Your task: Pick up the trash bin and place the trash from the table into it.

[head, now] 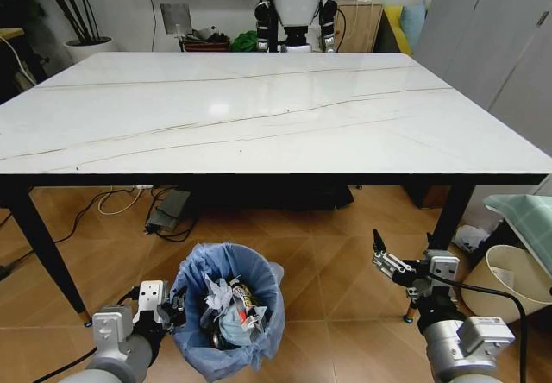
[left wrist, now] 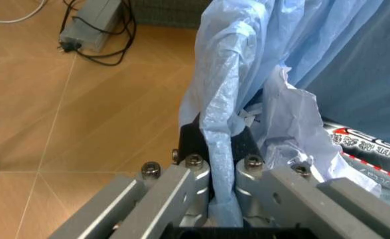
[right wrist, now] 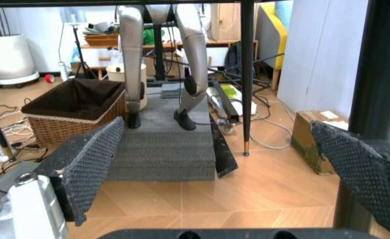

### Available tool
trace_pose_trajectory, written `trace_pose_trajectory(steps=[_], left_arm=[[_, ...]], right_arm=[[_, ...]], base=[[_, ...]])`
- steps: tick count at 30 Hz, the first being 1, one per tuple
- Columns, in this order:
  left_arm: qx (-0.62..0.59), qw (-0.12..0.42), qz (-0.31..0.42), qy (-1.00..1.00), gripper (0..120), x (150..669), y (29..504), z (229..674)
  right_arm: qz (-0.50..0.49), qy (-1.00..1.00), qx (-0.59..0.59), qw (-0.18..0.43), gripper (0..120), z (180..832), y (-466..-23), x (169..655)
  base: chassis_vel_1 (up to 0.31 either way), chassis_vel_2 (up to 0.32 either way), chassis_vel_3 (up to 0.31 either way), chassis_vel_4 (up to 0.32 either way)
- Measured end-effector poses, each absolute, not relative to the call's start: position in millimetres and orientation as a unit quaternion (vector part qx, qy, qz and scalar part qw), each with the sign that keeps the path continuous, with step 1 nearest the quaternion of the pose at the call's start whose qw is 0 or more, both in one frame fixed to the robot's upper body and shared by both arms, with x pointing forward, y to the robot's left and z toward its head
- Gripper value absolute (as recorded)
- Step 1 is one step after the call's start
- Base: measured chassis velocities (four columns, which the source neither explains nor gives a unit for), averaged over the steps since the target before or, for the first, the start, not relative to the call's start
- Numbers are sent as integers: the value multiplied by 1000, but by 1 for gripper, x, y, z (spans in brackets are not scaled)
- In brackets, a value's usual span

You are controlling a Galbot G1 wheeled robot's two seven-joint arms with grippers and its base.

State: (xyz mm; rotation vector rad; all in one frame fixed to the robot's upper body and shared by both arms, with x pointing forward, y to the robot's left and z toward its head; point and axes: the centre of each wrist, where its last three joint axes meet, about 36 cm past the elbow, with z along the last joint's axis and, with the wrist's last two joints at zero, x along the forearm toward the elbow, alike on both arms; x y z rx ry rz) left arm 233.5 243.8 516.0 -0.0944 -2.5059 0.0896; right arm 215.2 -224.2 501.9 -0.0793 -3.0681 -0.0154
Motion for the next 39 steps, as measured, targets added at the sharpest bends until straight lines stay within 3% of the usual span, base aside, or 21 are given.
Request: trace_pose_trajectory(steps=[39], left_arm=[[1,325,65,-943,0,227,248,513]], right_arm=[[-8,-999,-25,23,100,502,-216,215]], base=[[0,0,0,0]])
